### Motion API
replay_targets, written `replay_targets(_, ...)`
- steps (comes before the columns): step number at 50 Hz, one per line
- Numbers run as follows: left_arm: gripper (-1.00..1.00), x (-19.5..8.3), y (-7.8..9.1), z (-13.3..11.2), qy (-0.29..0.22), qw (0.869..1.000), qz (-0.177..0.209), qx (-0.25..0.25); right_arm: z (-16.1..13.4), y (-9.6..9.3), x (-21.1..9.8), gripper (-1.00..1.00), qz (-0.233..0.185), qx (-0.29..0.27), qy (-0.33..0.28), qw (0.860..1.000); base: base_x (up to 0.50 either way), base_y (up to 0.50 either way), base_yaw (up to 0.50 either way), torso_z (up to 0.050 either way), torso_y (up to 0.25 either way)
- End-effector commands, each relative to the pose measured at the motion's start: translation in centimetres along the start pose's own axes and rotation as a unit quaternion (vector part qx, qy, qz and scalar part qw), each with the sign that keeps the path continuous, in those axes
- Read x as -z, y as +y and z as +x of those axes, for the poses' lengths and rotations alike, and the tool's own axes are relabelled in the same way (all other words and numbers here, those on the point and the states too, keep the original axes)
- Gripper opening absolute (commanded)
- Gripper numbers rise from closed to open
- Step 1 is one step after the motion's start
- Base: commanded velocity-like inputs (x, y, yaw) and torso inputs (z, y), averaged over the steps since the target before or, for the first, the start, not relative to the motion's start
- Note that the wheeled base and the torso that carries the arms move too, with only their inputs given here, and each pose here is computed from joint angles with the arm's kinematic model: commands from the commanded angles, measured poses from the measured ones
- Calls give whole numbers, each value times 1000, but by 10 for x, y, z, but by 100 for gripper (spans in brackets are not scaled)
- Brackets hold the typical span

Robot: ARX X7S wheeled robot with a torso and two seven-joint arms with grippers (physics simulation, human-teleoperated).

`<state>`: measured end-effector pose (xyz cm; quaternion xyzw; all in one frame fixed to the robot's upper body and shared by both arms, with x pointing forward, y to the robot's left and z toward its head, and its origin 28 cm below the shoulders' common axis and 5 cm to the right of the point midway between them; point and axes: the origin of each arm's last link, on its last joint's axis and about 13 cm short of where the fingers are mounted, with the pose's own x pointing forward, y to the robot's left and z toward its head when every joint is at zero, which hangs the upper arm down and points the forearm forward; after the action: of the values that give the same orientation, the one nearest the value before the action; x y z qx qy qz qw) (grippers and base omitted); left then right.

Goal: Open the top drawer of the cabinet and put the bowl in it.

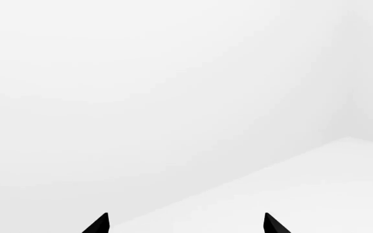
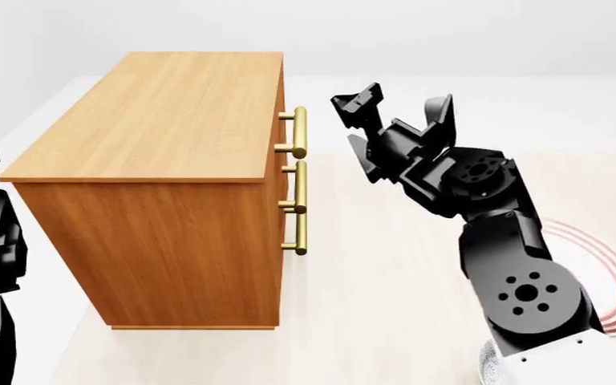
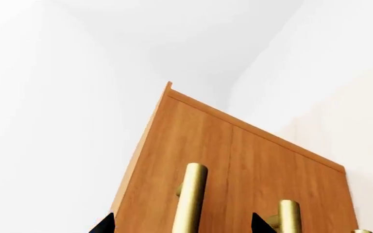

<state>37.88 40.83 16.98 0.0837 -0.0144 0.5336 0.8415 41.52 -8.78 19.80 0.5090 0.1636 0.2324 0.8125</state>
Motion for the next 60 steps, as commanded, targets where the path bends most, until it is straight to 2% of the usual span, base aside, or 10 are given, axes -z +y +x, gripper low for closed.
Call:
replay_targets(1, 100, 0, 0, 0, 1, 1000, -1, 2, 3, -6, 10, 100, -1, 10, 10, 1000, 0, 0, 0, 0, 0)
replay_targets(18, 100, 0, 0, 0, 1, 1000, -2, 2, 7, -10, 29, 100, -9, 7, 51, 999, 0, 0, 0, 0, 0)
replay_targets(39, 100, 0, 0, 0, 3, 1000, -2, 3, 11, -3, 37, 100, -10, -18, 71, 997, 0, 0, 0, 0, 0)
replay_targets(60, 100, 0, 0, 0, 3, 1000, -3, 5, 13, -5, 46, 100, -7, -21, 88, 996, 0, 0, 0, 0, 0)
